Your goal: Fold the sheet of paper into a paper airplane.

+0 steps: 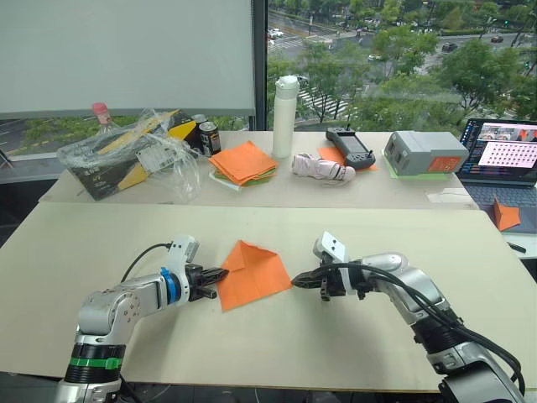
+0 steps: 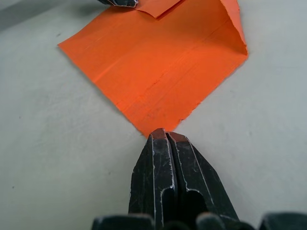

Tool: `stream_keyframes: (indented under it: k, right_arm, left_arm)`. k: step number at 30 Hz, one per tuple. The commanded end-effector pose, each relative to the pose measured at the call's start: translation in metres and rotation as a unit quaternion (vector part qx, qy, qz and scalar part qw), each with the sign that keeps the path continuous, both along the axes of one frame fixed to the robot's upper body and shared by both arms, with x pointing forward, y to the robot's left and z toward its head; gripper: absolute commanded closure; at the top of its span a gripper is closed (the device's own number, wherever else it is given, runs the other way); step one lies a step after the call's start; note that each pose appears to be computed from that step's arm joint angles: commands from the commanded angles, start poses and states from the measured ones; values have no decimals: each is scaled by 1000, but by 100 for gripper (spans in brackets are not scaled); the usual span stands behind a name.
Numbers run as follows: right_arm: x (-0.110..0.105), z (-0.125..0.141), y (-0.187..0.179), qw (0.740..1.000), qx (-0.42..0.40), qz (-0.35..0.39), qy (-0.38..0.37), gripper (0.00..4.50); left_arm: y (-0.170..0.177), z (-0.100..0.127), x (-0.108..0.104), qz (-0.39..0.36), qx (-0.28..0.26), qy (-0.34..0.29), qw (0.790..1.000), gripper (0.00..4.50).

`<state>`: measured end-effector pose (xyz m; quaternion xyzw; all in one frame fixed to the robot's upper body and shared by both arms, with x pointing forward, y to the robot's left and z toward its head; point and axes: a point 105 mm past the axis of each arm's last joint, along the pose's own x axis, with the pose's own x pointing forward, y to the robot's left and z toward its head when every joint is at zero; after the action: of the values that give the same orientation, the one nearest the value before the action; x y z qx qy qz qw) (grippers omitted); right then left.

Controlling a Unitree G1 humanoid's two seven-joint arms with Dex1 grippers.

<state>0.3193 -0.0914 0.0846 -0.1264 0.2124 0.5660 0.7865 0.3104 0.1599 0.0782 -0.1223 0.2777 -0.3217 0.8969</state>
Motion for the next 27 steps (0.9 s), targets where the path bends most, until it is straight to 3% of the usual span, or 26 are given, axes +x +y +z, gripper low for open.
stream_keyframes:
  k: [1, 12, 27]
  right_arm:
    - [5, 9, -7, 999, -17, 6, -39, 448]
    - [-9, 2, -4, 989, -68, 81, -104, 448]
    - [-10, 4, 10, 989, -53, 88, -108, 448]
  left_arm:
    - [6, -20, -9, 7, 22, 44, 999, 450]
    - [5, -20, -8, 6, 21, 44, 999, 450]
    - [4, -20, -8, 8, 18, 43, 999, 450]
